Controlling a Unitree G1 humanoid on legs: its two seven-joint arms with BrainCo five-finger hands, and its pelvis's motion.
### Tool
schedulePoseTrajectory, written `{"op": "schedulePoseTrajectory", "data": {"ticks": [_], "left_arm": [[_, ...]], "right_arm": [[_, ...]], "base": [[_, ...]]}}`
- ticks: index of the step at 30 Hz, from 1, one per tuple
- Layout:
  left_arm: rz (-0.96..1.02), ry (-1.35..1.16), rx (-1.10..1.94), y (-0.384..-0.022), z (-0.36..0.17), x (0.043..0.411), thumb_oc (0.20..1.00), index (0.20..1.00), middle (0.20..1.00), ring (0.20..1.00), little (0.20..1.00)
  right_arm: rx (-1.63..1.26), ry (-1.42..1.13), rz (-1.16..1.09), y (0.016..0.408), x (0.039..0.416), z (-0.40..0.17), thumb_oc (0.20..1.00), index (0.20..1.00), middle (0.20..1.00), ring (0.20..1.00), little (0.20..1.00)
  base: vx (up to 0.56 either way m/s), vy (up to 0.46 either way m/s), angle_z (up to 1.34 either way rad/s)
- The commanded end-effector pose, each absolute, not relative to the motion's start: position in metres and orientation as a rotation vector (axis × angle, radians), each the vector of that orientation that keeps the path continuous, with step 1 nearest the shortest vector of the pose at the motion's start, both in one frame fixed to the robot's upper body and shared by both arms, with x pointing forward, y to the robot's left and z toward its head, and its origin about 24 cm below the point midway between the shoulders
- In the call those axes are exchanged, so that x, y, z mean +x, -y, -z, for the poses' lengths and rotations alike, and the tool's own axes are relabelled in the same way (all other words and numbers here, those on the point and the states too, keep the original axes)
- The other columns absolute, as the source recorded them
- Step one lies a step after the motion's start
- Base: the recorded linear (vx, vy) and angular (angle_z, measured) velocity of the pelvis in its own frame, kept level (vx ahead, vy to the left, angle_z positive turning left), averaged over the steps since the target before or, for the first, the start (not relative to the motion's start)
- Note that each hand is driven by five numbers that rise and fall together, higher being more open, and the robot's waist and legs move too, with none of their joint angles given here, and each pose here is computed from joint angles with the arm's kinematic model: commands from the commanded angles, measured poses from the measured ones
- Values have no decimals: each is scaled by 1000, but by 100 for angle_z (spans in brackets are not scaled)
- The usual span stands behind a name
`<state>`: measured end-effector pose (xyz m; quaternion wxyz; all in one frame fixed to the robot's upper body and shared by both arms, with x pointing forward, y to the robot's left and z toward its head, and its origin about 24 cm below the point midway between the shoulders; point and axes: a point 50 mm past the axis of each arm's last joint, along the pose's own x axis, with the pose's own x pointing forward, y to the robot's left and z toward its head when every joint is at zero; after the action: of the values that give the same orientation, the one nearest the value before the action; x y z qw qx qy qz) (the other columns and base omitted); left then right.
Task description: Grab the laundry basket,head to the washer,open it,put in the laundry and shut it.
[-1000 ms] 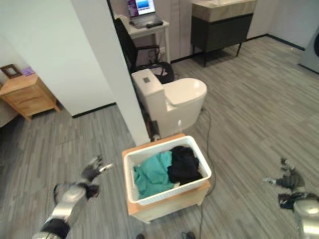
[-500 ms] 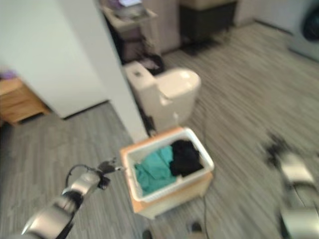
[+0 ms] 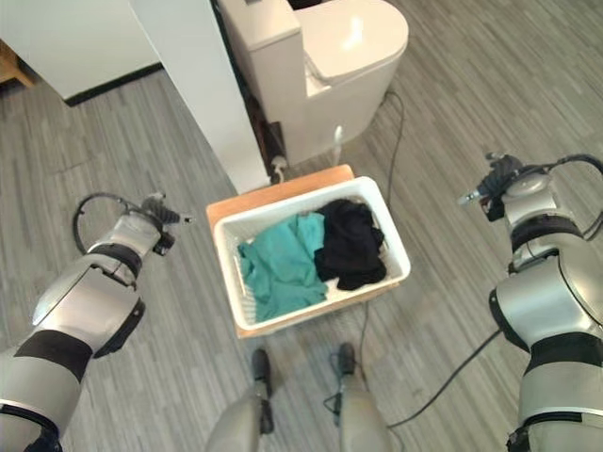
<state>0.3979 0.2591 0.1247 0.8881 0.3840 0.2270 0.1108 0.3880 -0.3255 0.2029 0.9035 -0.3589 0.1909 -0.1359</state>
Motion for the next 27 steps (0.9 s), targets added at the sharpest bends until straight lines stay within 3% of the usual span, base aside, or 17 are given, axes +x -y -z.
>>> {"op": "schedulePoseTrajectory", "data": {"ticks": [1, 17, 27], "left_arm": [[-256, -470, 839, -265, -138, 399, 1000, 1000, 1000, 1000, 1000], [-84, -612, 850, -230, -64, 381, 1000, 1000, 1000, 1000, 1000], [-74, -527, 751, -209, -72, 390, 1000, 1000, 1000, 1000, 1000]], "right_arm": [[-795, -388, 342, 333, 386, -223, 1000, 1000, 1000, 1000, 1000], [-862, -454, 171, 281, 400, -159, 1000, 1000, 1000, 1000, 1000], [-874, -409, 241, 295, 399, -179, 1000, 1000, 1000, 1000, 1000]], "base": [[0, 0, 0], [-14, 8, 5], [6, 14, 5]]}}
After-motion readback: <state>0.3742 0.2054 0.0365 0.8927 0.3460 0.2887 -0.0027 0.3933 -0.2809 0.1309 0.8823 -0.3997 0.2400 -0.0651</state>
